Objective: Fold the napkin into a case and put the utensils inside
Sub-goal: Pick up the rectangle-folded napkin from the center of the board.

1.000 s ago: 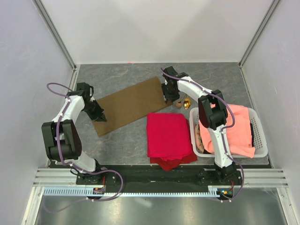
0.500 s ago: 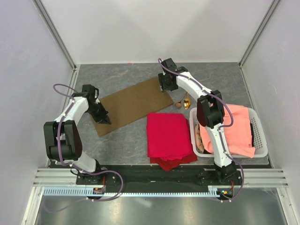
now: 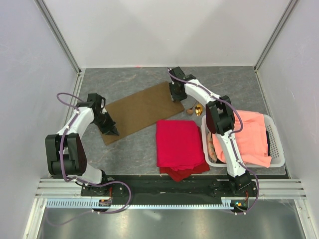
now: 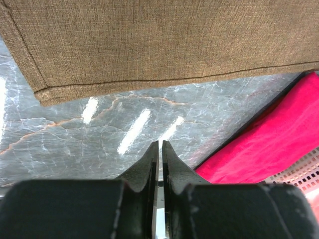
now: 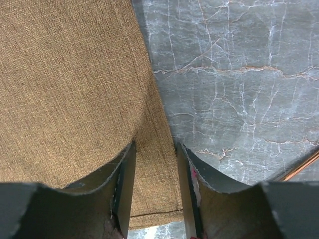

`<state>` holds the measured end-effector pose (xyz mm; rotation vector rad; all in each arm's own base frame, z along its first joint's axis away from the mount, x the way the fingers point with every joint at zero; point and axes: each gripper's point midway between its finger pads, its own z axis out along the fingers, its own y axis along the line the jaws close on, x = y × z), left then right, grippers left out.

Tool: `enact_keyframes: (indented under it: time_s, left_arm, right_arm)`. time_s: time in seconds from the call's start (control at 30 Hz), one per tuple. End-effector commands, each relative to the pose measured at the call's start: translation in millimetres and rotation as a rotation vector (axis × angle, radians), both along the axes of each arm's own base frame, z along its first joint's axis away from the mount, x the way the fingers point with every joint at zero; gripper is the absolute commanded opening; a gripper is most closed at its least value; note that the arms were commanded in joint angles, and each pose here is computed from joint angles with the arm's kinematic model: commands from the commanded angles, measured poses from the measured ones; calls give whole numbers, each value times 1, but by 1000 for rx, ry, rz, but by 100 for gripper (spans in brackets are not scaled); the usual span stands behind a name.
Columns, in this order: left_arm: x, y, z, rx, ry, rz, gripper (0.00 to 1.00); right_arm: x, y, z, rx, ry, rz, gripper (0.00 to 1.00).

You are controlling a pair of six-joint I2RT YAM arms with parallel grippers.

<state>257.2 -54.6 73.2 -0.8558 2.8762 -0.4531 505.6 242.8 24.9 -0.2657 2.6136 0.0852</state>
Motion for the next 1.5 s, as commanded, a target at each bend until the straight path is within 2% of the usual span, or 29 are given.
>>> enact_keyframes:
  time_s: [0.0, 0.13, 0.23, 0.43, 0.47, 0.5, 0.7, 0.97, 1.23, 1.33, 1.37, 1.43, 1.47]
  left_arm:
    - [2, -2, 13, -4, -47, 8, 12]
    - [7, -2, 17, -3, -63, 10, 12]
    - [8, -2, 21, -4, -77, 11, 12]
    - [5, -3, 22, -7, -79, 10, 12]
    - [4, -3, 21, -11, -74, 11, 12]
    - [3, -4, 20, -18, -66, 15, 12]
    - [10, -16, 18, -90, -45, 51, 12]
    - [52, -20, 11, -133, -34, 88, 12]
    - [103, -36, 11, -213, -53, 120, 12]
    - [124, -49, 14, -272, -72, 151, 12]
    - [126, -66, 9, -297, -44, 146, 12]
    - [146, -75, 14, -309, -78, 145, 12]
    - [150, -86, 4, -308, -52, 147, 11]
  right_arm:
    - [-19, -12, -36, -77, 70, -29, 45]
    - [-37, -12, -57, -69, 140, 0, 40]
    - [-42, -9, -66, -36, 172, 19, 32]
    - [-43, -8, -66, 8, 189, 72, 11]
    - [-43, -8, -64, 15, 189, 75, 3]
    - [-40, -6, -59, 37, 186, 85, 0]
    - [-19, -3, -8, 51, 67, 109, 0]
    - [4, -15, 53, 59, -83, 100, 0]
    - [13, -29, 85, 63, -153, 97, 0]
    - [13, -33, 90, 73, -156, 98, 0]
    - [11, -32, 90, 73, -154, 104, 0]
    - [10, -34, 91, 74, -154, 105, 0]
    - [8, -34, 92, 70, -155, 110, 0]
